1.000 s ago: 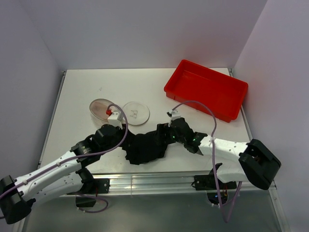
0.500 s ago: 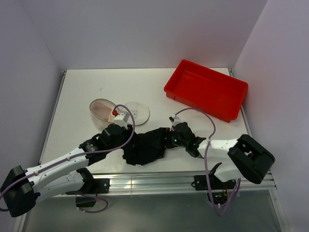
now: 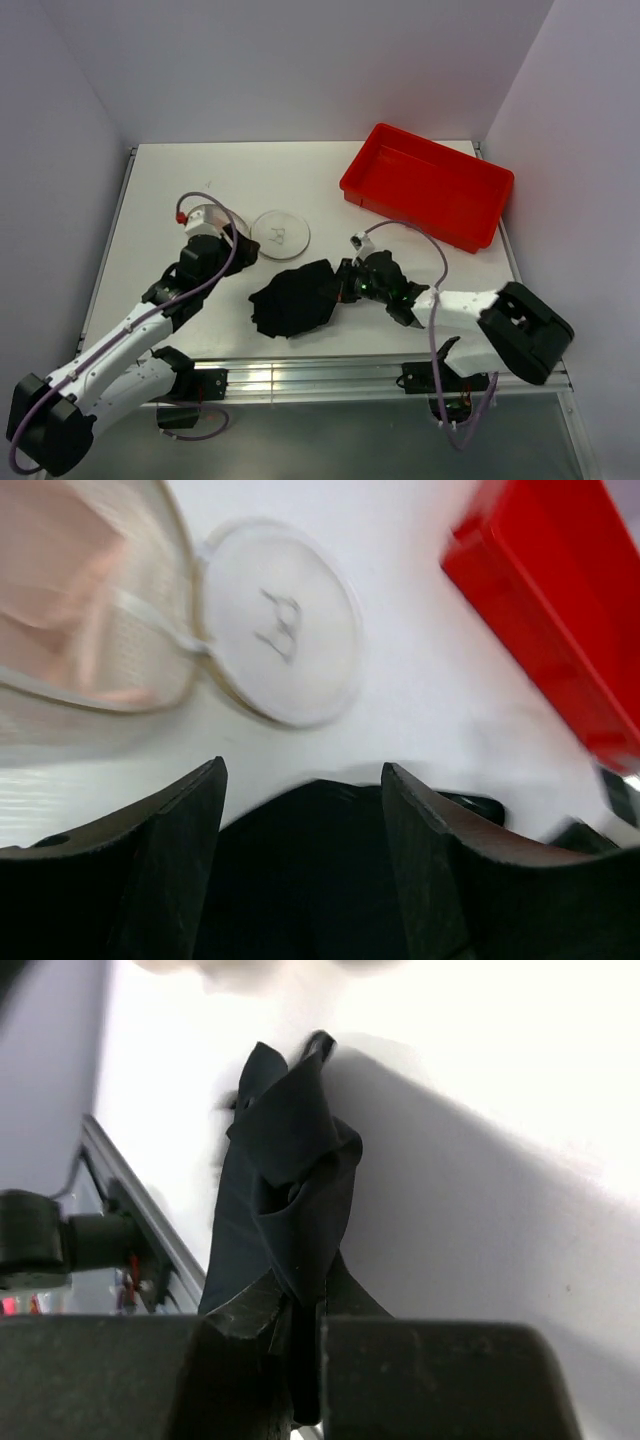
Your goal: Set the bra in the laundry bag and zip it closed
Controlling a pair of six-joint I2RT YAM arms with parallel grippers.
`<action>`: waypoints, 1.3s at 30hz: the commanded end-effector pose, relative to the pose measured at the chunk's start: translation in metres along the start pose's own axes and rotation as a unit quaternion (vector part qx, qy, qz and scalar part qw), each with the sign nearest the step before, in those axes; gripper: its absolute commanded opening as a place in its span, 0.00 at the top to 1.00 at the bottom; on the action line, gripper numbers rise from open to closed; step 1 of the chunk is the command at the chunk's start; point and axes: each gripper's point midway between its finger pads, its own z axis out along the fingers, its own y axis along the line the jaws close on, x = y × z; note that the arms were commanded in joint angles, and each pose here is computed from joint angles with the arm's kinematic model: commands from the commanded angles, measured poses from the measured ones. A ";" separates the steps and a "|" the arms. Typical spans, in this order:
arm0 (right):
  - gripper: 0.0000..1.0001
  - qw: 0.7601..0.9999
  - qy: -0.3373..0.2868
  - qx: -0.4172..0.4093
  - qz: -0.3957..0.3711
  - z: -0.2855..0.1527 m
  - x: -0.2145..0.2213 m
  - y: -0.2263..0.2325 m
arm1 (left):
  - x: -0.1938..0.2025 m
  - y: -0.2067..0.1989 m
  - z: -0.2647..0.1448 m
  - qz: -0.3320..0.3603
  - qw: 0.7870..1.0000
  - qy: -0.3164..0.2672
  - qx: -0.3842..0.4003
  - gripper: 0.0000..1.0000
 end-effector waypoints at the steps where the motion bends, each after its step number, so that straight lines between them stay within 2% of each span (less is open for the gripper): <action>1: 1.00 0.994 -0.096 -0.011 -0.042 -0.019 -0.054 0.029 | -0.058 0.014 -0.018 -0.041 0.992 -0.106 -0.050 0.30; 7: 1.00 0.978 -0.192 0.002 -0.084 -0.070 -0.104 0.056 | -0.102 0.049 -0.059 -0.083 0.965 -0.225 -0.103 0.36; 10: 1.00 0.966 -0.239 -0.008 -0.094 -0.097 -0.126 0.075 | -0.115 0.068 -0.065 -0.085 0.953 -0.249 -0.152 0.33; 13: 1.00 0.956 -0.273 -0.026 -0.103 -0.118 -0.143 0.095 | -0.125 0.077 -0.061 -0.092 0.948 -0.250 -0.174 0.31; 15: 1.00 0.950 -0.288 -0.041 -0.110 -0.128 -0.153 0.109 | -0.132 0.067 -0.053 -0.099 0.954 -0.240 -0.150 0.32; 19: 1.00 0.947 -0.290 -0.053 -0.127 -0.135 -0.159 0.124 | -0.138 0.089 -0.042 -0.093 0.947 -0.237 -0.196 0.30; 21: 1.00 0.947 -0.289 -0.063 -0.128 -0.135 -0.159 0.128 | -0.134 0.105 -0.027 -0.094 0.952 -0.205 -0.208 0.30; 25: 1.00 0.948 -0.279 -0.081 -0.131 -0.135 -0.158 0.138 | -0.132 0.108 -0.008 -0.087 0.960 -0.177 -0.201 0.34; 26: 1.00 0.947 -0.279 -0.086 -0.131 -0.135 -0.159 0.140 | -0.136 0.104 -0.005 -0.082 0.962 -0.178 -0.191 0.36; 30: 1.00 0.946 -0.277 -0.104 -0.132 -0.134 -0.162 0.150 | -0.136 0.099 0.006 -0.078 0.967 -0.160 -0.183 0.56; 36: 1.00 0.945 -0.277 -0.110 -0.136 -0.130 -0.168 0.159 | -0.118 0.103 0.017 -0.081 0.972 -0.134 -0.176 1.00; 39: 1.00 0.944 -0.280 -0.107 -0.137 -0.127 -0.173 0.161 | -0.110 0.098 0.022 -0.081 0.977 -0.118 -0.155 1.00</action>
